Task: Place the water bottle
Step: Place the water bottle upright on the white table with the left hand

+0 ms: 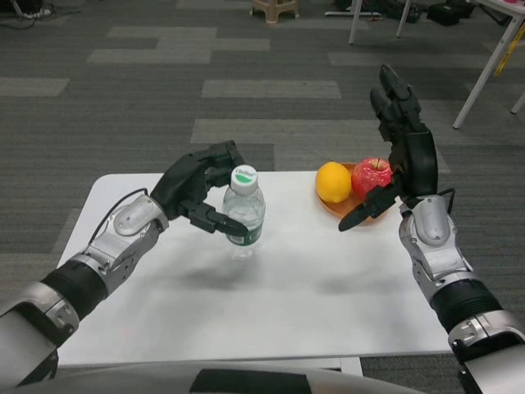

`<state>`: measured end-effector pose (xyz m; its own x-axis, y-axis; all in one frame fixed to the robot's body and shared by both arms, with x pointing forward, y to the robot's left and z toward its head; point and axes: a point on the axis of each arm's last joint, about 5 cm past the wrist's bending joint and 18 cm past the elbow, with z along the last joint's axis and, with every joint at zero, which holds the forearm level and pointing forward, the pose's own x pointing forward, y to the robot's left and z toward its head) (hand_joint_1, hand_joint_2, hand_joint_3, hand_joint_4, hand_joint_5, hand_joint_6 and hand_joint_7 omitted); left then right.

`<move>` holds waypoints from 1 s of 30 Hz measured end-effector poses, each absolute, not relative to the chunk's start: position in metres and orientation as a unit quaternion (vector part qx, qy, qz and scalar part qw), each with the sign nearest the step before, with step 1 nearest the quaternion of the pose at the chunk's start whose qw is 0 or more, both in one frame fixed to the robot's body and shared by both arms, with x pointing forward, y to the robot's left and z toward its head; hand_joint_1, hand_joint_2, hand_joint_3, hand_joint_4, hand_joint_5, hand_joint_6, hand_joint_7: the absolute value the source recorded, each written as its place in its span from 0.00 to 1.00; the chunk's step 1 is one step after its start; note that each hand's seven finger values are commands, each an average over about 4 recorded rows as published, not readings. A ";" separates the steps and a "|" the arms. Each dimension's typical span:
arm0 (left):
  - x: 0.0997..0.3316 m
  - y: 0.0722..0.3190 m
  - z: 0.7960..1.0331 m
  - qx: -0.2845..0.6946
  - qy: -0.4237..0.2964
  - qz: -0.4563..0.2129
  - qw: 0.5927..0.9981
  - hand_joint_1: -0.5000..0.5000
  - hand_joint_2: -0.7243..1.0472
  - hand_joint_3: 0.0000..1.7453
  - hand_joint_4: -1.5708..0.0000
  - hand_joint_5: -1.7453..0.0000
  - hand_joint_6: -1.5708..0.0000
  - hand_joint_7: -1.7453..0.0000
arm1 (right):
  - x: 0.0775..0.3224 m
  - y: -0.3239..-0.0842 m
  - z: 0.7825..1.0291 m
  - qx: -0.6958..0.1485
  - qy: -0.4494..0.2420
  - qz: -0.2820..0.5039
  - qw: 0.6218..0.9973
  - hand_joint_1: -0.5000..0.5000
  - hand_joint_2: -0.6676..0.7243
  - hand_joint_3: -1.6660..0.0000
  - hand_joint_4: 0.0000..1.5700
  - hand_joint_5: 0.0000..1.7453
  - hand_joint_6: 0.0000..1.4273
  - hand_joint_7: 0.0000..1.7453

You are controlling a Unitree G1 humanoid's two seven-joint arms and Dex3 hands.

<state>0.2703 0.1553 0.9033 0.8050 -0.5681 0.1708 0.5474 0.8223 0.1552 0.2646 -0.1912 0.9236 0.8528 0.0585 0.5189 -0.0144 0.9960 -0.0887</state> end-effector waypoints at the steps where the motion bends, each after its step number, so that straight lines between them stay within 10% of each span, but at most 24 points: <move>1: 0.270 0.156 0.901 0.052 -0.099 -0.294 0.949 0.46 0.85 0.30 0.38 0.00 0.13 0.12 | 0.265 -0.191 0.924 -0.041 -0.271 0.019 0.962 0.04 0.82 0.93 0.00 0.00 0.00 0.08; 30: 0.264 0.164 0.871 0.006 -0.083 -0.257 0.963 0.42 0.85 0.30 0.31 0.00 0.13 0.12 | 0.265 -0.191 0.923 -0.039 -0.270 0.018 0.962 0.04 0.82 0.93 0.00 0.00 0.00 0.08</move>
